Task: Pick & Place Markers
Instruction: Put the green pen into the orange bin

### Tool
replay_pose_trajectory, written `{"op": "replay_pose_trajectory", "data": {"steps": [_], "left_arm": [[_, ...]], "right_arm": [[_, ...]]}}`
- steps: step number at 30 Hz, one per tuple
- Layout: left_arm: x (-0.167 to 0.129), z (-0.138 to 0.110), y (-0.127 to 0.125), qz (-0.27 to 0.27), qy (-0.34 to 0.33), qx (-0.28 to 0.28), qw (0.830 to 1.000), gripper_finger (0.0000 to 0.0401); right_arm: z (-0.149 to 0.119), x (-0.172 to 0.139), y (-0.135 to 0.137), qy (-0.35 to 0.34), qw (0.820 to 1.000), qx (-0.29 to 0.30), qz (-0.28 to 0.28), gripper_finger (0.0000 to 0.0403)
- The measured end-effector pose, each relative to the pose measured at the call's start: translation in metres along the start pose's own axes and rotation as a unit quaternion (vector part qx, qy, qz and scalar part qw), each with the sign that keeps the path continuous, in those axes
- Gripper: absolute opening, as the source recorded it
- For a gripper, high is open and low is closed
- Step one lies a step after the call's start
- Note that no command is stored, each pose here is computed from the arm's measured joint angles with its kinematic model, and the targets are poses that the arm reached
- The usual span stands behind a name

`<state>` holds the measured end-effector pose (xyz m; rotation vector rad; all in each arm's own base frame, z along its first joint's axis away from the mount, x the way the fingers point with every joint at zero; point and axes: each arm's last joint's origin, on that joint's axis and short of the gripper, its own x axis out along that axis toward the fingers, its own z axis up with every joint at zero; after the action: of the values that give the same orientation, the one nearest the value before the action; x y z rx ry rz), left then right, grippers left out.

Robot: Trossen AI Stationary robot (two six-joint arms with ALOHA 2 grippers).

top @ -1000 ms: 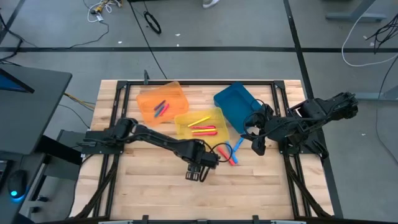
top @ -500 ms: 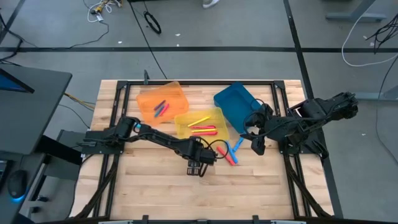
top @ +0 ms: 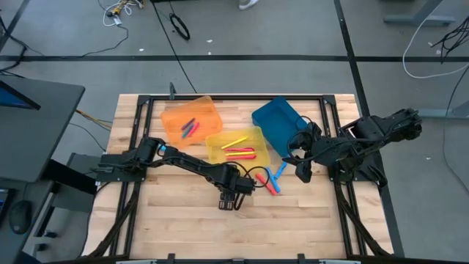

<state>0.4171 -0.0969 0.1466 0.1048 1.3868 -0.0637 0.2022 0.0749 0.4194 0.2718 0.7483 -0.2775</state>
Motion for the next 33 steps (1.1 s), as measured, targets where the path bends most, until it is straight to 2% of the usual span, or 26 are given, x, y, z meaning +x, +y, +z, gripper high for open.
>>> {"op": "replay_pose_trajectory", "data": {"steps": [4,15,25,30,33], "left_arm": [[0.000,0.000,0.000,-0.005,0.001,-0.001,1.000,0.0151],[-0.001,0.001,-0.001,-0.014,-0.001,-0.001,1.000,0.0038],[-0.010,0.000,-0.001,-0.027,-0.005,-0.015,1.000,0.0049],[-0.034,0.001,-0.001,-0.037,-0.001,-0.017,0.999,0.0037],[-0.064,0.005,0.000,-0.040,-0.014,-0.015,0.999,0.0040]], "right_arm": [[0.000,0.000,0.000,0.000,1.000,0.000,0.000,0.0236],[0.000,0.000,0.000,0.000,1.000,0.001,0.000,0.0236],[0.000,0.000,0.000,0.000,1.000,0.002,0.000,0.0236],[0.000,0.000,0.000,0.000,1.000,0.002,0.000,0.0236],[0.000,0.000,0.000,0.001,1.000,0.002,0.000,0.0236]]}}
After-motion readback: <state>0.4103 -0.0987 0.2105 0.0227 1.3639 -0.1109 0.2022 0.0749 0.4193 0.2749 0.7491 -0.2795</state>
